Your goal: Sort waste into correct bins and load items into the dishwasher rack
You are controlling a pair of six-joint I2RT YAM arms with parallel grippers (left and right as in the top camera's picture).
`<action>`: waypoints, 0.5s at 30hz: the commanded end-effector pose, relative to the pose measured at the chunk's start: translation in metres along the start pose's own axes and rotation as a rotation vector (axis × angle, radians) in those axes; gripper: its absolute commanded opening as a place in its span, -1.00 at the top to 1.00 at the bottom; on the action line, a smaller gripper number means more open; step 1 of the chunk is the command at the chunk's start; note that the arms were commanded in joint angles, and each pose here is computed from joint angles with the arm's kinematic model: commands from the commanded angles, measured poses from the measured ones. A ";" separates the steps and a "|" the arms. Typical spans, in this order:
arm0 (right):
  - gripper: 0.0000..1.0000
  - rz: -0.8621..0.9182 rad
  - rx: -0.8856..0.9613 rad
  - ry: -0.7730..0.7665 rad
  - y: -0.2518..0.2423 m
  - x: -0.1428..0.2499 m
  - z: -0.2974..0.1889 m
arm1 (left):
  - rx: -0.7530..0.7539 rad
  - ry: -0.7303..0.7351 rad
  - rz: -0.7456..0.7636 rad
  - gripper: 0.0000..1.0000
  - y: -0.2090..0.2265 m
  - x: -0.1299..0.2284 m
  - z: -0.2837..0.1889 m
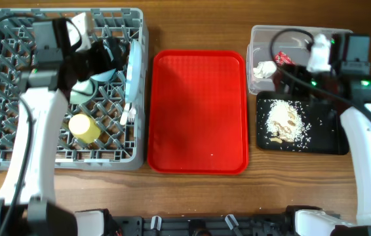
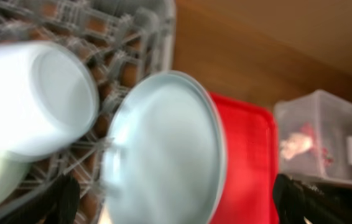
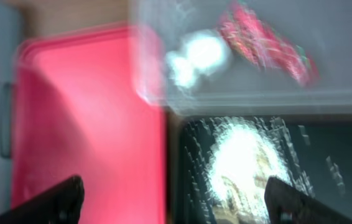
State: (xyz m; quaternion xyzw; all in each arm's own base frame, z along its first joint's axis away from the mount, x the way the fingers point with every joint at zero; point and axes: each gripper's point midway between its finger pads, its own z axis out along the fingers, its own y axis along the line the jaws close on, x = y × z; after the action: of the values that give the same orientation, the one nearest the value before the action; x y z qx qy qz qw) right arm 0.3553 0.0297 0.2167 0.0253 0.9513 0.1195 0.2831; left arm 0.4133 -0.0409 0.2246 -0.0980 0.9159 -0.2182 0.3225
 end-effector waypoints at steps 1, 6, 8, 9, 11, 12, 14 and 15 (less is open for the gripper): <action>-0.96 -0.176 -0.103 -0.119 0.048 -0.027 -0.002 | -0.422 0.075 -0.110 -1.00 0.069 0.038 -0.038; -0.99 -0.038 0.049 0.032 0.015 0.007 0.005 | -0.496 0.316 -0.152 -1.00 0.078 0.098 -0.059; -1.00 -0.033 0.057 0.032 0.012 0.015 -0.003 | -0.473 0.305 -0.126 -1.00 0.074 0.104 -0.068; -0.99 -0.044 0.054 0.014 0.012 0.019 -0.008 | -0.441 0.269 -0.115 -1.00 0.068 0.107 -0.074; -0.99 -0.071 0.044 -0.049 0.013 0.028 -0.019 | -0.375 0.140 -0.065 -1.00 0.057 0.112 -0.093; -1.00 -0.077 0.039 -0.091 0.013 0.034 -0.026 | -0.332 0.070 -0.008 -1.00 0.051 0.116 -0.103; -1.00 -0.083 0.022 -0.214 0.016 0.052 -0.058 | -0.244 -0.131 0.070 -1.00 0.037 0.127 -0.130; -1.00 -0.067 0.027 -0.257 0.015 0.058 -0.071 | -0.225 -0.199 0.075 -1.00 0.034 0.131 -0.140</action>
State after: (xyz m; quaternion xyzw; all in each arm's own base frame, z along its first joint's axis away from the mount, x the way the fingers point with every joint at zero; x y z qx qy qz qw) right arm 0.2931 0.0429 0.2296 -0.0047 0.9280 0.0990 0.3591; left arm 0.2488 0.0010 0.2247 -0.1478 0.9252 -0.0764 0.3412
